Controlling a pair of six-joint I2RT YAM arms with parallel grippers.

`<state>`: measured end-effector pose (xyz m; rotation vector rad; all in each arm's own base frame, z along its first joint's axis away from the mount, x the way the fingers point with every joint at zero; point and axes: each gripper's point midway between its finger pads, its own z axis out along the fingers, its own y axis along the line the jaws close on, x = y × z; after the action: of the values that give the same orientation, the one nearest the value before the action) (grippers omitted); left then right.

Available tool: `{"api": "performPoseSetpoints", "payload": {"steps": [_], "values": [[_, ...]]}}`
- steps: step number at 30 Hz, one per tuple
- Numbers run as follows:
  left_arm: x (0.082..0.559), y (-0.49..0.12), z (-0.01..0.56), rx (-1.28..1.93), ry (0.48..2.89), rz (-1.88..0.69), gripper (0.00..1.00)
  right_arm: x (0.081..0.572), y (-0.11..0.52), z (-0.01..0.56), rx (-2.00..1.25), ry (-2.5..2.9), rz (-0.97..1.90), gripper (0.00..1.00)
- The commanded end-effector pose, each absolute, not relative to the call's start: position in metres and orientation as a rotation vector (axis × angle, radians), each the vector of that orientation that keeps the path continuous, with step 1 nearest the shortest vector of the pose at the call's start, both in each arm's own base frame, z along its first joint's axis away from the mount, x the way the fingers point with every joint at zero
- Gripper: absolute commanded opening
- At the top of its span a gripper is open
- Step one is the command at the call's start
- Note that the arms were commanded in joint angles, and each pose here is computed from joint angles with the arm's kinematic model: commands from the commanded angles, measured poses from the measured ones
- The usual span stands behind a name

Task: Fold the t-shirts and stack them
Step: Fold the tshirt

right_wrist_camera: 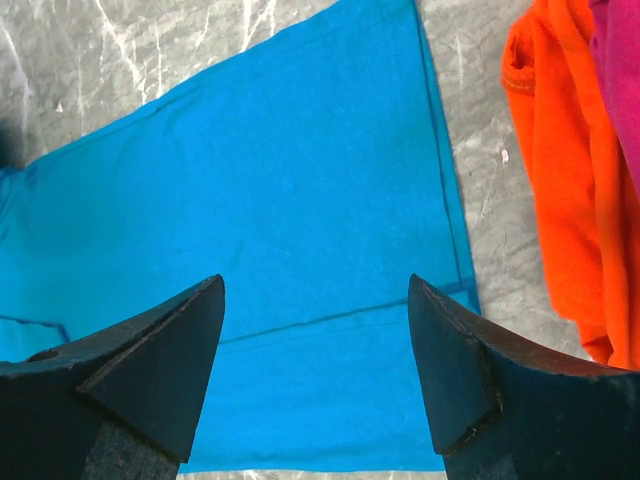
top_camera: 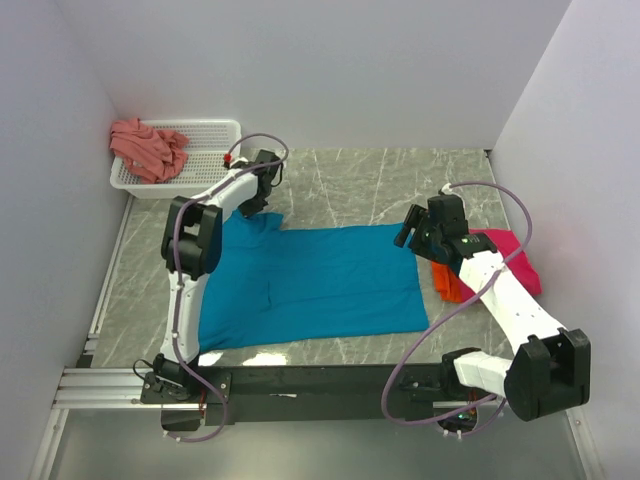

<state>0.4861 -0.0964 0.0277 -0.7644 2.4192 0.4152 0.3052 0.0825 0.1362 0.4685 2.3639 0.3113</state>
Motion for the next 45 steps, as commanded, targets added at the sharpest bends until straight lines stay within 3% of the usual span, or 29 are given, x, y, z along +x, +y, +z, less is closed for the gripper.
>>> {"api": "performPoseSetpoints", "payload": {"steps": [1, 9, 14, 21, 28, 39, 45], "values": [[0.501, -0.109, 0.085, -0.743, 2.309, 0.214, 0.00, 0.323, 0.079, 0.146, 0.454, 2.316, 0.292, 0.80], [0.496, -0.099, 0.125, -0.755, 2.240, 0.218, 0.00, 0.358, 0.069, 0.136, 0.494, 2.366, 0.140, 0.80], [0.482, -0.096, 0.117, -0.752, 2.270, 0.229, 0.00, 0.389, 0.061, 0.139, 0.530, 2.346, 0.045, 0.80], [0.466, -0.093, 0.121, -0.774, 2.275, 0.218, 0.00, 0.428, 0.065, 0.096, 0.563, 2.456, -0.054, 0.79], [0.450, -0.092, 0.118, -0.793, 2.306, 0.204, 0.00, 0.461, 0.065, 0.071, 0.590, 2.497, -0.140, 0.73], [0.433, -0.094, 0.118, -0.811, 2.308, 0.139, 0.00, 0.458, 0.056, 0.033, 0.634, 2.592, -0.295, 0.59], [0.426, -0.094, 0.112, -0.820, 2.331, 0.138, 0.00, 0.443, 0.052, 0.029, 0.664, 2.606, -0.340, 0.56]]}}
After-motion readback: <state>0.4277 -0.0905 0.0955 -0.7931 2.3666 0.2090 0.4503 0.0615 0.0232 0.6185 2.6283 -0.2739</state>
